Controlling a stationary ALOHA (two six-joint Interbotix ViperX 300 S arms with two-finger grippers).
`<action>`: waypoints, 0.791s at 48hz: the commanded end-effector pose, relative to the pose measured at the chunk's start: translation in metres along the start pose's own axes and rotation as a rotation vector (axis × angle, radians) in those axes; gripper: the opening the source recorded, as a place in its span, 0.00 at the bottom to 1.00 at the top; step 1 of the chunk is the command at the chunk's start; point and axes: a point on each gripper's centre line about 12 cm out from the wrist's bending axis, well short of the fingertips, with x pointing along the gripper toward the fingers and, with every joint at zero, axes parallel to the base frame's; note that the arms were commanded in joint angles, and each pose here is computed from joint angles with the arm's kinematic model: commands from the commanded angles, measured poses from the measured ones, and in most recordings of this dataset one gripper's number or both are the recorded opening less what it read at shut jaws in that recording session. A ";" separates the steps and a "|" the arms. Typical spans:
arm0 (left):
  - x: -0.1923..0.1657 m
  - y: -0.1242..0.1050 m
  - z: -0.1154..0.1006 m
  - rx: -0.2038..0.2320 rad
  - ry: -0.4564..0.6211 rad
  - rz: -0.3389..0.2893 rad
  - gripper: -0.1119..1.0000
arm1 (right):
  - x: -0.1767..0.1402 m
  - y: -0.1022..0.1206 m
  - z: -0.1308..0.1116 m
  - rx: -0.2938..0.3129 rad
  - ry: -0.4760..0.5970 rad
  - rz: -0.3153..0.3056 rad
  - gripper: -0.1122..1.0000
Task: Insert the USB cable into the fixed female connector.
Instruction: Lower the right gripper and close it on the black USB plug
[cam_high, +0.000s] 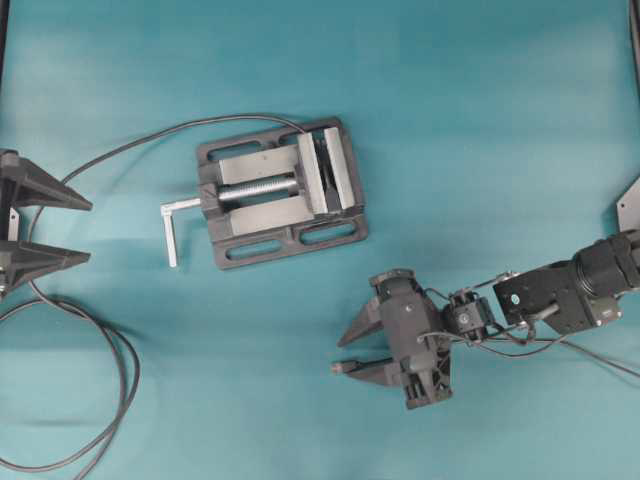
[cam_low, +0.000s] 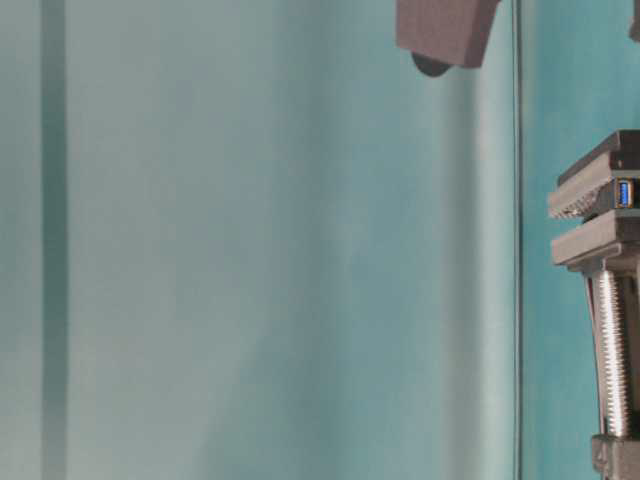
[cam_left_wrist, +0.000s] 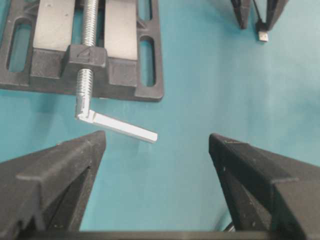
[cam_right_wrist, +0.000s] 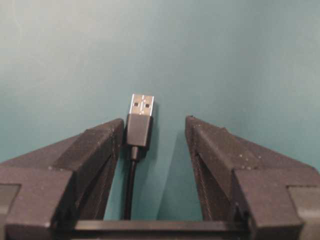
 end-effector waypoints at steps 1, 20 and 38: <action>0.000 -0.001 0.005 -0.002 -0.015 0.002 0.99 | -0.001 0.004 0.005 0.012 -0.020 0.001 0.61; -0.001 0.000 0.008 -0.006 -0.023 0.007 0.99 | 0.007 0.034 -0.015 0.076 -0.010 0.010 0.60; -0.001 -0.001 0.010 -0.005 -0.025 0.005 0.99 | -0.002 0.038 -0.028 0.082 0.001 0.004 0.42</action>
